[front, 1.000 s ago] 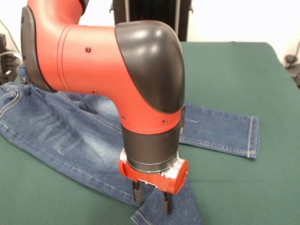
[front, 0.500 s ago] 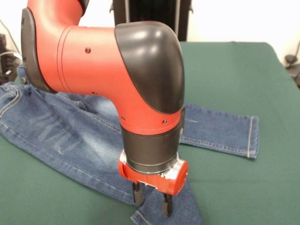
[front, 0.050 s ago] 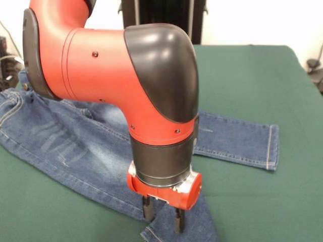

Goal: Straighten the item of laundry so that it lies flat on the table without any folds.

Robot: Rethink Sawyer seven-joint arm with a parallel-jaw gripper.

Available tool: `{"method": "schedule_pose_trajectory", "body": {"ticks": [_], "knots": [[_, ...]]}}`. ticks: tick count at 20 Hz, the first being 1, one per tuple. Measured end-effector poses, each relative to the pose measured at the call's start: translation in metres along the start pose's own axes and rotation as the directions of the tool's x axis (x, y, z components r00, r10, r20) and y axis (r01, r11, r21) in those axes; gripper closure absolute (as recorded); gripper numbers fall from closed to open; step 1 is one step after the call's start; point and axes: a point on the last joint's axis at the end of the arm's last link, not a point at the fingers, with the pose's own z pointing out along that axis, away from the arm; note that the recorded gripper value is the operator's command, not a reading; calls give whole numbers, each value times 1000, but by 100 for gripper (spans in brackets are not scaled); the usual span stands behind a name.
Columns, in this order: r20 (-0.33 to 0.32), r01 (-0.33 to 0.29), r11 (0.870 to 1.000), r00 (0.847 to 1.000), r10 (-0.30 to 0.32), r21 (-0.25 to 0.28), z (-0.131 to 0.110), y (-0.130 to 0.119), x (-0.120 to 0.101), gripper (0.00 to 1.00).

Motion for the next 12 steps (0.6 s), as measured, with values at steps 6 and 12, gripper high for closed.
{"method": "schedule_pose_trajectory", "body": {"ticks": [6,12], "knots": [[1,3,1000,1000,-3,3,0,0,0,100],[2,5,1000,1000,-5,6,1,-1,0,100]]}}
